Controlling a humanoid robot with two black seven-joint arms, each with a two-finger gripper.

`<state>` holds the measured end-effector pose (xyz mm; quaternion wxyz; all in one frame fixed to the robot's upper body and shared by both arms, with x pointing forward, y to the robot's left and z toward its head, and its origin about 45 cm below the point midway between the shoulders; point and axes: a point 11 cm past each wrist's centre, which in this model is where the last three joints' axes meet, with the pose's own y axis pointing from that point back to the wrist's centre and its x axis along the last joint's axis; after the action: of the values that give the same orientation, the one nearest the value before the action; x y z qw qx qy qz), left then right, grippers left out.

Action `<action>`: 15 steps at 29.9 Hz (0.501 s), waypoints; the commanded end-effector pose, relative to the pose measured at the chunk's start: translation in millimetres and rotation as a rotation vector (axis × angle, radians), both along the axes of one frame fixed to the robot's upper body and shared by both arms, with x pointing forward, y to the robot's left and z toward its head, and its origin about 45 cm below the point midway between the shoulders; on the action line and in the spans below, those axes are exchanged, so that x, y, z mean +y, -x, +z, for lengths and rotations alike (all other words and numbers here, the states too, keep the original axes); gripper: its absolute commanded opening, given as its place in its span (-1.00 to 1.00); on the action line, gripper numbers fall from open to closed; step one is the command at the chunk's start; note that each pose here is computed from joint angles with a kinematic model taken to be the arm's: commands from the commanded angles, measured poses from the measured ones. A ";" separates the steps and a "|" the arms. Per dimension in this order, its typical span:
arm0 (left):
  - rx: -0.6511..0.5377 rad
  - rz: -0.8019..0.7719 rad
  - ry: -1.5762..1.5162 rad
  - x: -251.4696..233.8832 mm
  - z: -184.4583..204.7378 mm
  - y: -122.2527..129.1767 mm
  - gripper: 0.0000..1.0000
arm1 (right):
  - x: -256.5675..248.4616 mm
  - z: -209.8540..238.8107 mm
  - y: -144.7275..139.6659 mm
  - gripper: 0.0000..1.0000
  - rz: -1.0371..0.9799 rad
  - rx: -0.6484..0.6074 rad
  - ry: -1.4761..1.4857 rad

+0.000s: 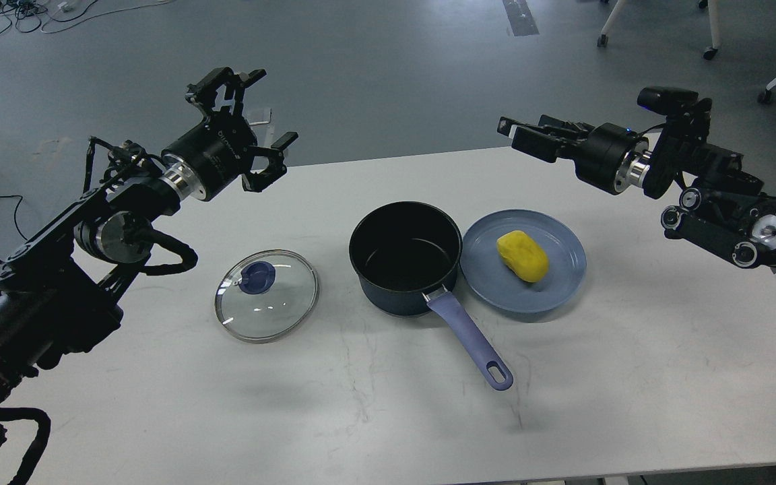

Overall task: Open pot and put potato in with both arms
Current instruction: 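Move the right gripper down toward the yellow potato on the plate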

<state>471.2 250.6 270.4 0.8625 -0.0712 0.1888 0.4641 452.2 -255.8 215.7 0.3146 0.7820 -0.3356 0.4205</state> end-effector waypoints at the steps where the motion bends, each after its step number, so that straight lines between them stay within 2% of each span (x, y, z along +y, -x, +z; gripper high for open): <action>1: -0.001 0.001 0.001 0.1 0.3 -0.1 0.96 | 0.2 -15.0 6.9 1.00 0.020 0.030 0.043; 15: -0.002 0.008 0.016 0.4 -3.0 2.0 0.96 | 2.8 -69.1 35.1 1.00 0.102 0.146 0.194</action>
<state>469.4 251.2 266.3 0.8603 -0.0755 0.1924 0.4661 422.4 -255.1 159.0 0.3781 0.7917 -0.2479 0.4108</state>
